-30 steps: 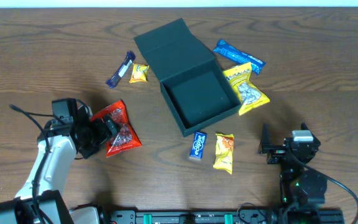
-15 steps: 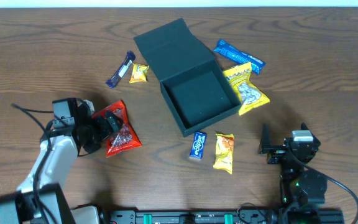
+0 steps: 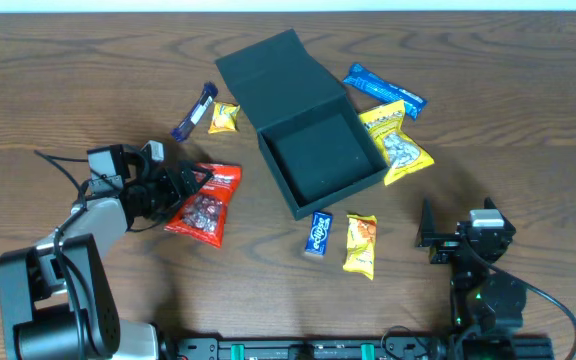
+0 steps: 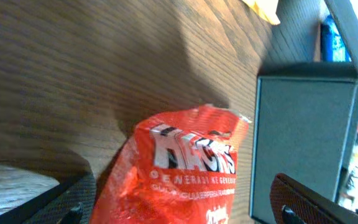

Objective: Pack container
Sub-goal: 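Close the left gripper on the top of the red bag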

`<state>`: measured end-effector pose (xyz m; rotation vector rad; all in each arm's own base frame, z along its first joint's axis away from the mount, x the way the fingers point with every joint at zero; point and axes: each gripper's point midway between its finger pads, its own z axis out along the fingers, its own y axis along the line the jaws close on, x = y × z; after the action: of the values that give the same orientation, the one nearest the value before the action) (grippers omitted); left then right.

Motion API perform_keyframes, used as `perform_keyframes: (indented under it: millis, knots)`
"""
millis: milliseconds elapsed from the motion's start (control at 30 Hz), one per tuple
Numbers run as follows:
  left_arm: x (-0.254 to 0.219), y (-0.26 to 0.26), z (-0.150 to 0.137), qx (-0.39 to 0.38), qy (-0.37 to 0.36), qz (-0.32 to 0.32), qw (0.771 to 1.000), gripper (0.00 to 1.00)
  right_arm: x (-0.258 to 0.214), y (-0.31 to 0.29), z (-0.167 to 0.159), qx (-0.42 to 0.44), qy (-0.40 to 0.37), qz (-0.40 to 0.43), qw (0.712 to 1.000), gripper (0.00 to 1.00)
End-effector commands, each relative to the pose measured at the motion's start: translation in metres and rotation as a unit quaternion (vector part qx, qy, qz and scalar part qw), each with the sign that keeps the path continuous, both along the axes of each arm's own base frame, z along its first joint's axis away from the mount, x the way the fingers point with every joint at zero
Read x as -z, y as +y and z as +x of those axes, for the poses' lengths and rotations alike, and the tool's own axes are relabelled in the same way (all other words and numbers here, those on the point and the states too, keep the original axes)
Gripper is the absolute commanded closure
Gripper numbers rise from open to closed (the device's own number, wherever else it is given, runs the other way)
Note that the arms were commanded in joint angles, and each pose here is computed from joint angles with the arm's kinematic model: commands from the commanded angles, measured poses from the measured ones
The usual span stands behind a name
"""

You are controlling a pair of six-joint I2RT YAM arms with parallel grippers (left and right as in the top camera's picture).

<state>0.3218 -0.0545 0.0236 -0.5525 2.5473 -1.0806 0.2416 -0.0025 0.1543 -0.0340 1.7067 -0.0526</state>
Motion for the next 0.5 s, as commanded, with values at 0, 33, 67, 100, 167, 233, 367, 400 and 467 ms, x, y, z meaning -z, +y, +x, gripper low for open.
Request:
perform_keyframes:
  millis: [0, 33, 67, 100, 167, 233, 367, 400, 467]
  knots:
    - [0.035, -0.006, -0.037, 0.017, 0.070, 0.004, 0.997, 0.09, 0.001, -0.002, 0.000, 0.004, 0.000, -0.004, 1.000, 0.01]
    - [0.036, -0.007, -0.040, 0.027, 0.071, 0.007, 0.997, 0.09, 0.001, -0.002, 0.000, 0.004, 0.000, -0.004, 1.000, 0.01]
    - [0.037, -0.008, -0.045, 0.045, 0.067, 0.013, 0.997, 0.05, 0.001, -0.002, 0.000, 0.004, 0.000, -0.004, 1.000, 0.01]
    - [0.038, -0.009, -0.048, 0.059, 0.063, 0.017, 0.996, 0.05, 0.001, -0.002, 0.000, 0.004, 0.000, -0.004, 1.000, 0.01]
    - [0.039, -0.010, -0.055, 0.079, 0.063, 0.023, 0.995, 0.04, 0.001, -0.002, 0.000, 0.004, 0.000, -0.004, 1.000, 0.01]
    - [0.037, -0.010, -0.055, 0.079, 0.061, 0.021, 0.995, 0.04, 0.001, -0.002, 0.000, 0.004, 0.000, -0.004, 1.000, 0.01]
    - [0.034, -0.007, -0.052, 0.075, 0.055, 0.033, 0.995, 0.09, 0.001, -0.002, 0.000, 0.004, 0.000, -0.004, 1.000, 0.01]
    - [0.035, -0.005, -0.052, 0.073, 0.056, 0.038, 0.995, 0.11, 0.001, -0.002, 0.000, 0.004, 0.000, -0.004, 1.000, 0.01]
    - [0.036, -0.003, -0.052, 0.072, 0.058, 0.045, 0.995, 0.14, 0.001, -0.002, 0.000, 0.004, 0.000, -0.004, 1.000, 0.01]
